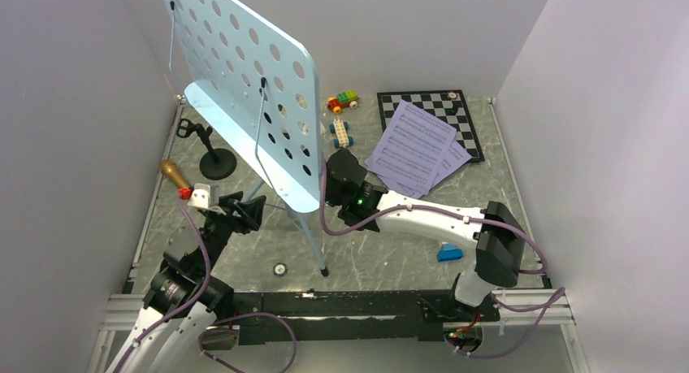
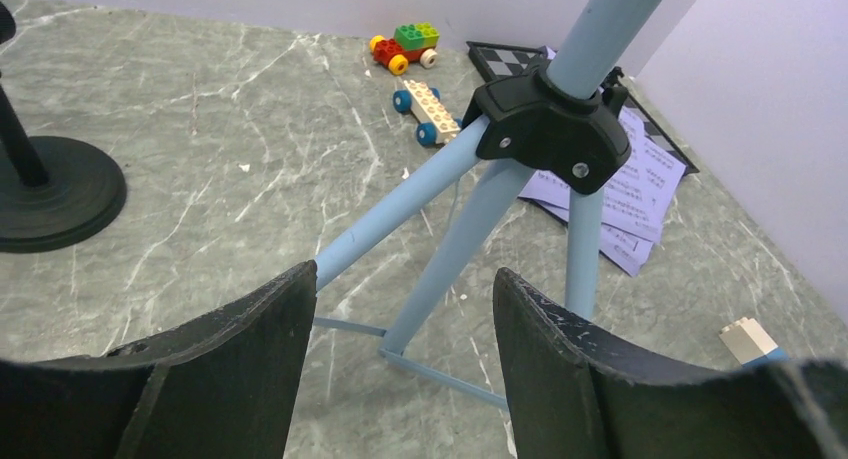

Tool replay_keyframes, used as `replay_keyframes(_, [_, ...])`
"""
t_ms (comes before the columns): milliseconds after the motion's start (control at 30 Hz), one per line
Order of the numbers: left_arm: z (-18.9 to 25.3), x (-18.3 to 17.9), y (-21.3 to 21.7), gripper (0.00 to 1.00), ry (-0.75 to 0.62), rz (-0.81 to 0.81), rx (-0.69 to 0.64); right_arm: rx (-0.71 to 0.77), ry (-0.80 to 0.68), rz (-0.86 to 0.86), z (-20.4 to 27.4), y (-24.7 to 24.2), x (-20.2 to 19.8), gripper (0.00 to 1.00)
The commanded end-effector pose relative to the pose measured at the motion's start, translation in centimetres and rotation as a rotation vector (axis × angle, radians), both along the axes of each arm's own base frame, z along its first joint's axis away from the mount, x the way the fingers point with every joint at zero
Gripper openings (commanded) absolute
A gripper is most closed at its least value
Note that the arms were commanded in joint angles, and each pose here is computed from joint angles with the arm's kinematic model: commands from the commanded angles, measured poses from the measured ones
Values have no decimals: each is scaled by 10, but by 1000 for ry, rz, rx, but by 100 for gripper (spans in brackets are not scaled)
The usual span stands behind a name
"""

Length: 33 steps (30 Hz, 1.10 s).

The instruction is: Pack up the instrument practice props

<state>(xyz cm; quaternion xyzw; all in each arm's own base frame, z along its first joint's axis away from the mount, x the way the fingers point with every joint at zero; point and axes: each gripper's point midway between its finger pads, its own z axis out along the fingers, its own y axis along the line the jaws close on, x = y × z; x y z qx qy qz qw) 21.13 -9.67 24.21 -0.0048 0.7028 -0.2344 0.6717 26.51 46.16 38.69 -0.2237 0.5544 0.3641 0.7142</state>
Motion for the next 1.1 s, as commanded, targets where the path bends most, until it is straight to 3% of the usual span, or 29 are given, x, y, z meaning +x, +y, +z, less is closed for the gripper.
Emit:
replay_keyframes(0, [13,-3,9,69,-19,39,-22,69,28,-19,21,0,2,0])
replay_keyframes(267, [21,-2,14,70,-36,62,-3,19,-23,31,27,-18,-7,0])
replay_keyframes(567, [40,2,14,96,-114,65,1,-55,24,282,35,-52,-11,0])
replay_keyframes(867, [52,-13,-56,99,-241,-317,-27,-170,40,488,9,-78,-29,0])
replay_keyframes(1067, [24,-7,-86,98,-168,-452,-40,-176,79,514,-17,-104,-33,0])
